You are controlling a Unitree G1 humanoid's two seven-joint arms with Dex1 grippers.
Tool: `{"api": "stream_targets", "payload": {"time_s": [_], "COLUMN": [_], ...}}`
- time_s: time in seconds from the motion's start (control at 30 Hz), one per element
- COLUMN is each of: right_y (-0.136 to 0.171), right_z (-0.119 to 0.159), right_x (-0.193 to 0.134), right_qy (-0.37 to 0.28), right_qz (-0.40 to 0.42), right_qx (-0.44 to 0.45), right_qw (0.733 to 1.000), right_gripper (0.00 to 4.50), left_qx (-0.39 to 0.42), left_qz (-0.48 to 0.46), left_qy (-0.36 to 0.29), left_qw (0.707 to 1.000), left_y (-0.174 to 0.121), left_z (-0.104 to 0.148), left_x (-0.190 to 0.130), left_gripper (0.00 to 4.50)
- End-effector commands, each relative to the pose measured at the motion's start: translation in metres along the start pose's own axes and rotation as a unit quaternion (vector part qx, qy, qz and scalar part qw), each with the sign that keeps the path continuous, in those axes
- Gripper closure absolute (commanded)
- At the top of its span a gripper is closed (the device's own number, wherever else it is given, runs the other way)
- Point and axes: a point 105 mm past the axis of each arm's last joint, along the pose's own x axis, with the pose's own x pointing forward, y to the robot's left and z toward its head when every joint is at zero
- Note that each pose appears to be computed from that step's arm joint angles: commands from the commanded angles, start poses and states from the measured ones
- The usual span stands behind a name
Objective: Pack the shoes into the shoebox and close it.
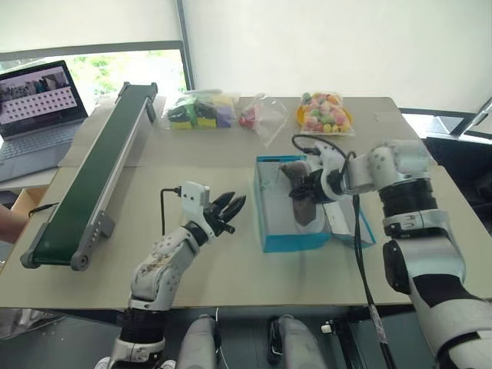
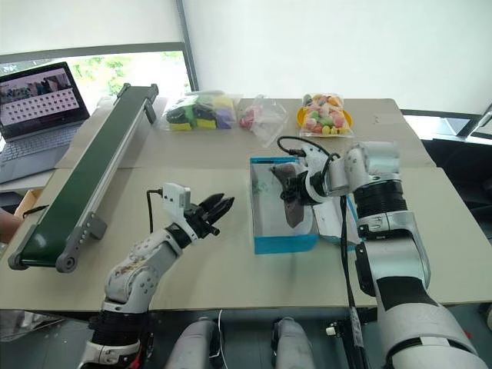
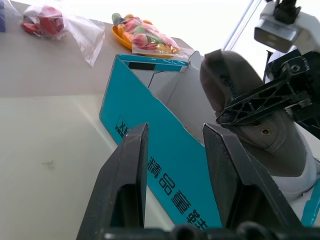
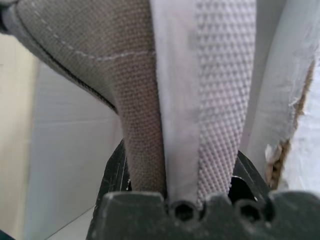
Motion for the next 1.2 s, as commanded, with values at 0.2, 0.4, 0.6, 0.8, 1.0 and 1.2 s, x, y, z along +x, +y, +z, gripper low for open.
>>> {"api": "stream_targets", "payload": {"time_s": [0.2, 0.4, 0.6, 0.8, 1.0, 1.2], "right_y": [0.003, 0.028, 0.050, 0.049, 0.042, 0.111], "right_z": [0.010, 0.029, 0.066, 0.080, 0.095, 0.069], "right_x": [0.005, 0.000, -0.022, -0.040, -0.072, -0.107], "right_qy": [0.002, -0.025, -0.110, -0.185, -0.300, -0.414], "right_qz": [0.010, 0.042, 0.044, 0.024, -0.018, 0.132], "right_qx": [-0.022, -0.030, -0.065, -0.070, -0.109, -0.236], "right_qw": [1.000, 0.998, 0.991, 0.980, 0.947, 0.869], "right_gripper": [2.85, 1.11, 0.34, 0.34, 0.34, 0.34], "left_qx": [0.027, 0.028, 0.038, 0.057, 0.068, 0.092], "left_qz": [0.006, 0.015, 0.011, 0.010, 0.021, 0.164], "left_qy": [-0.018, -0.019, -0.019, -0.021, -0.034, -0.076], "left_qw": [0.999, 0.999, 0.999, 0.998, 0.997, 0.979], "left_y": [-0.012, -0.009, 0.000, 0.012, 0.021, 0.082], "left_z": [0.007, 0.009, 0.016, 0.030, 0.049, 0.078], "left_x": [-0.019, -0.022, -0.019, -0.012, -0.010, -0.045], "left_gripper": [2.63, 2.62, 2.62, 2.62, 2.62, 2.62]}}
